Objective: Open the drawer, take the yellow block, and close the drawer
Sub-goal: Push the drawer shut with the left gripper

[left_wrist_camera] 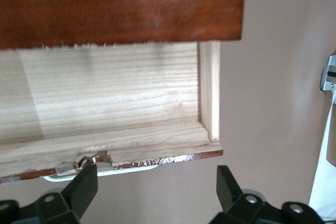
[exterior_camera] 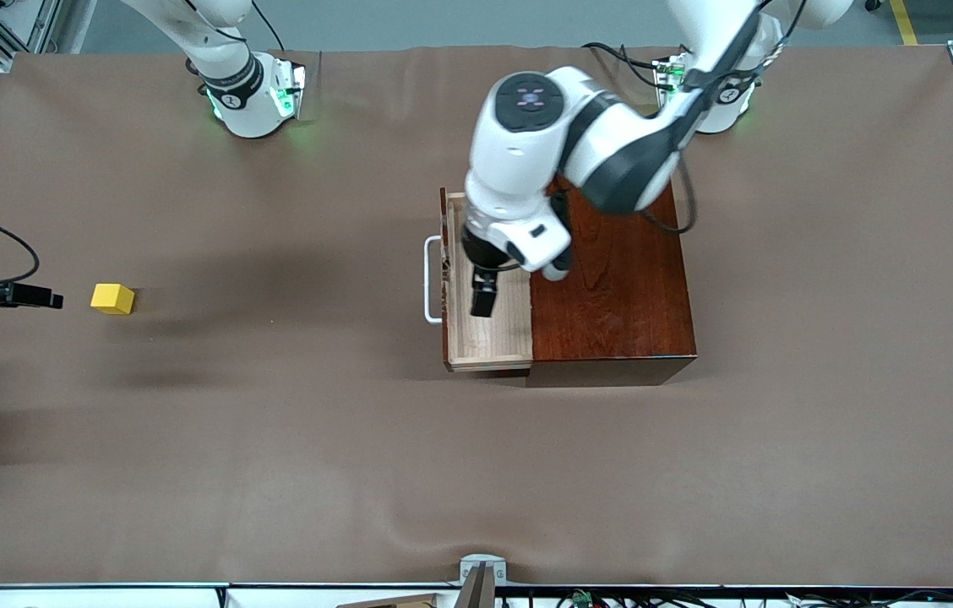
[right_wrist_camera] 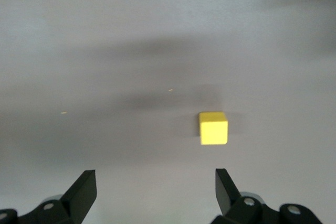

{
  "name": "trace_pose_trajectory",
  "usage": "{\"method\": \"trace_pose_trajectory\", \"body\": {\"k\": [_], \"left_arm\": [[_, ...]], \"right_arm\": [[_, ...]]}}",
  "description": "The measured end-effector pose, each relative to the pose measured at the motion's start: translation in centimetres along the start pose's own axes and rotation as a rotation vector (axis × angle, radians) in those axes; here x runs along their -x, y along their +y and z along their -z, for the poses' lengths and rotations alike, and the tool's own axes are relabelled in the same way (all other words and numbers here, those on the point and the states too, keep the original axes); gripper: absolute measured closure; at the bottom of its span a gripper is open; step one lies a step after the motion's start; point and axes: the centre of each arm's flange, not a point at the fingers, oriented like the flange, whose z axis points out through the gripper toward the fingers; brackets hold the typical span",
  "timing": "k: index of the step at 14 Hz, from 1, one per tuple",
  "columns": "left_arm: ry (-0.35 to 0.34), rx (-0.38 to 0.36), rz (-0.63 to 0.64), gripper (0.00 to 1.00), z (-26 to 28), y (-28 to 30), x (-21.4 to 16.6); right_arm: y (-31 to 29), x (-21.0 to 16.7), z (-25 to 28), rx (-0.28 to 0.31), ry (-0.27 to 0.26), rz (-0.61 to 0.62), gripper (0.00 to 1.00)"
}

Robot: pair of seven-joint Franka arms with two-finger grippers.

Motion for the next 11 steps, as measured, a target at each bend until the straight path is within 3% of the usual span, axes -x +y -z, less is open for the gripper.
{"method": "trace_pose_trajectory", "body": {"k": [3,6,11], "left_arm": [[0.046,0.045,0.032,0.00,-3.2,-2.2,3.2],[0.066,0.106,0.056,0.00,-3.8,-4.6,6.0],[0.028,0.048,0.070,0.00,-4.2,-5.8,6.9]], "right_arm": [[-5.7,1.3,4.9,0.012,0.064,-0.034,0.00],[-8.1,2.4,7.5,-0.047,0.124,-0.045,0.00],[-10.3,3.9,10.0,-0.047,0.172,-0.010,0.00]]}}
